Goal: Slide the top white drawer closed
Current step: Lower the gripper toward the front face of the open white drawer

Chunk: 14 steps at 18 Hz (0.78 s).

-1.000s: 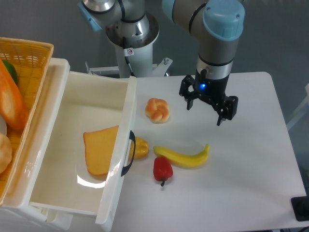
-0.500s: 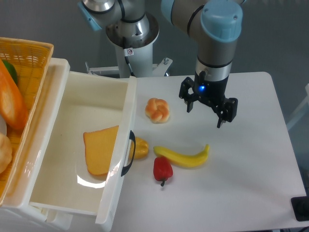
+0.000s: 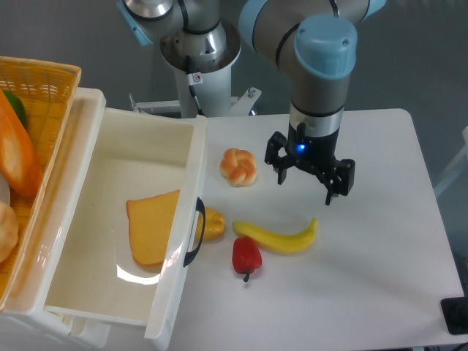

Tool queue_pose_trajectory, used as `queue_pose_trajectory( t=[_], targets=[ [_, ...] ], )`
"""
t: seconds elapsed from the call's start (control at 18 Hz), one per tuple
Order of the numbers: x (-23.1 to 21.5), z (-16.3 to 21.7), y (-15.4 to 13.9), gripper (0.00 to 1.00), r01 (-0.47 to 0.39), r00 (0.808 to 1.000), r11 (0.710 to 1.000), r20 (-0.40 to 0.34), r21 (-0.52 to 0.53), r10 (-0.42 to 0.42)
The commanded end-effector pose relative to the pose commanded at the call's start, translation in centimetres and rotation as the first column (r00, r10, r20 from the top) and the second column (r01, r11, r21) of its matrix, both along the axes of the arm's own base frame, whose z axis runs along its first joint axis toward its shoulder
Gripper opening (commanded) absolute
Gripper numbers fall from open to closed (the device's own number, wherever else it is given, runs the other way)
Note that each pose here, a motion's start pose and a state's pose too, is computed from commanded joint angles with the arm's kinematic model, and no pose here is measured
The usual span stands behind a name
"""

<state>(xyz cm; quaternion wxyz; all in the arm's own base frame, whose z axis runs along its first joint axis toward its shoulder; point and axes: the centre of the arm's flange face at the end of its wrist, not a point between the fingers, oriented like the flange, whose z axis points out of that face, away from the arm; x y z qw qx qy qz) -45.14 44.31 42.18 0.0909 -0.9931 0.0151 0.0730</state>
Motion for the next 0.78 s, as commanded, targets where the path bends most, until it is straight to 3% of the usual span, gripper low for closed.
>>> queue_pose_trajectory(
  t=[0.33, 0.61, 0.78],
  targets=[
    [0.3, -2.2, 1.0, 1.00, -0.017, 1.000, 0.998, 0.012, -0.052, 0.018],
    [0.2, -4.1, 2.1, 1.00, -0.129, 0.991, 0.988, 0.030, -0.080, 0.132],
    [-0.1, -5.2, 2.9, 1.00, -0.240, 0.969, 0.967, 0.044, -0.082, 0.245]
  ],
)
